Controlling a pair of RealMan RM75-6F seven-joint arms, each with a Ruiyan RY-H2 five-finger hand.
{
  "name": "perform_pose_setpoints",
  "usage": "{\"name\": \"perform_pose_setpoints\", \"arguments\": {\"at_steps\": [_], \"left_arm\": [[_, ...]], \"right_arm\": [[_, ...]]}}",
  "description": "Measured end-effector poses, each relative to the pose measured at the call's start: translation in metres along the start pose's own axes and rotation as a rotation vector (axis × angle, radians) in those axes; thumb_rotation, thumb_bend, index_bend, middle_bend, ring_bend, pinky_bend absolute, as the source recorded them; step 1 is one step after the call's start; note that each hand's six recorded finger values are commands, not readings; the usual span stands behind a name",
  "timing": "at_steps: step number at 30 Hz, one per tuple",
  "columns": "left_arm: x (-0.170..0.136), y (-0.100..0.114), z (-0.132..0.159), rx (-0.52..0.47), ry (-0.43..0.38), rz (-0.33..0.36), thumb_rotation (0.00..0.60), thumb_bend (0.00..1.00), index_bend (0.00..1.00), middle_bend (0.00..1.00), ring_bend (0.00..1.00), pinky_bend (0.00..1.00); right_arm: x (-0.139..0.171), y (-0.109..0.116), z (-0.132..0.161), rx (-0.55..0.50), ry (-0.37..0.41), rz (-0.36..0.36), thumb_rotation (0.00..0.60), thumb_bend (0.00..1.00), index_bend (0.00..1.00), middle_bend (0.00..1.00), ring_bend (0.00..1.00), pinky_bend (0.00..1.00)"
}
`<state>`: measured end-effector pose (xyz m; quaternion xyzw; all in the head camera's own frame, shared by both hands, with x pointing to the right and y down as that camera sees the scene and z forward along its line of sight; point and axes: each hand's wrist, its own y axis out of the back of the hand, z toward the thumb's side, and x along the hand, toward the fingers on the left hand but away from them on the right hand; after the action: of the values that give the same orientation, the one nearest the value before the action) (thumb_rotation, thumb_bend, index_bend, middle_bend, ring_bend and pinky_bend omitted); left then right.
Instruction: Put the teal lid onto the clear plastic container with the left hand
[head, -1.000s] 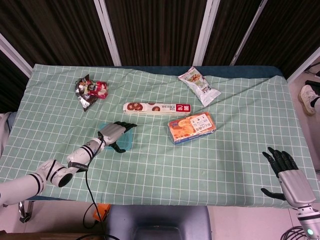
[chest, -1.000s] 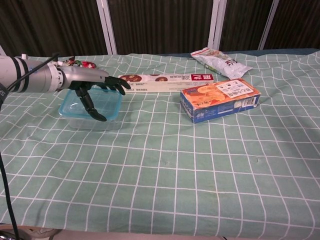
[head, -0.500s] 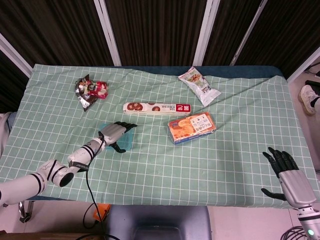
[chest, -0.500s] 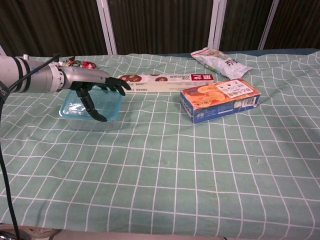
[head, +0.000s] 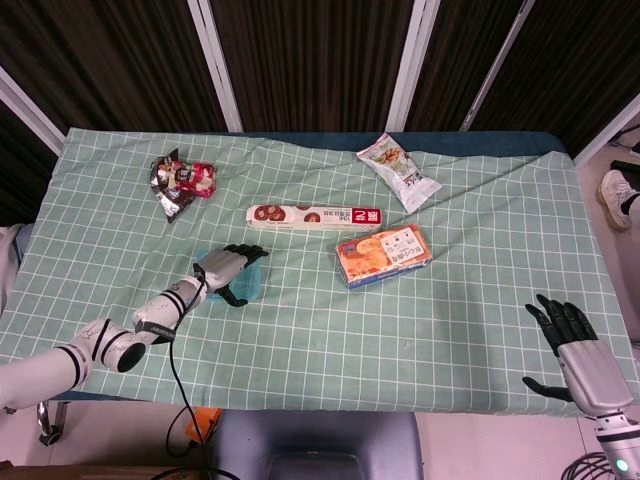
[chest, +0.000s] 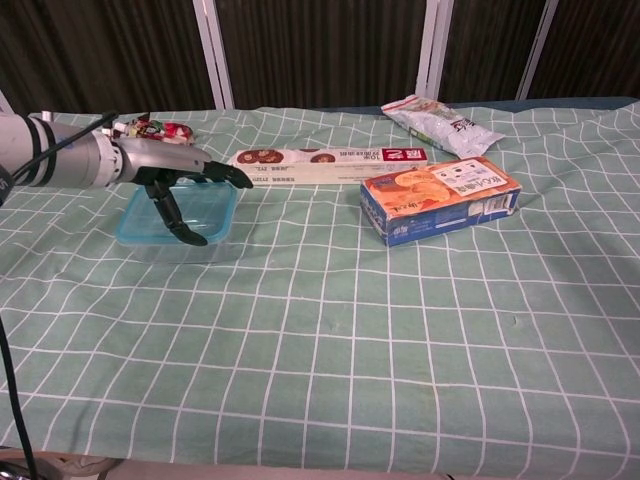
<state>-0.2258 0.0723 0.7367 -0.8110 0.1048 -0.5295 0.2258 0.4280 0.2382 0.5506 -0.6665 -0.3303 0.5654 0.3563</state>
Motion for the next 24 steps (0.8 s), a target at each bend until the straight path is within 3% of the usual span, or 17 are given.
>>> {"name": "perform_pose_setpoints", "arguments": {"at_steps": [10, 24], "left_arm": [[-0.0004, 0.0007, 0.0002, 0.0, 0.001, 0.004, 0.6, 0.26, 0.0, 0.0, 0.0, 0.06], [-0.002, -0.0061, -0.0027, -0.003, 0.022, -0.051, 0.6, 0.26, 0.0, 0.0, 0.0, 0.03]], "right_arm": [[0.0002, 0.0005, -0.0002, -0.001, -0.001, -0.002, 0.6, 0.19, 0.0, 0.0, 0.0, 0.0], [0.0004, 0.0012, -0.0005, -0.004, 0.0, -0.004, 0.6, 0.18, 0.0, 0.0, 0.0, 0.0]]}}
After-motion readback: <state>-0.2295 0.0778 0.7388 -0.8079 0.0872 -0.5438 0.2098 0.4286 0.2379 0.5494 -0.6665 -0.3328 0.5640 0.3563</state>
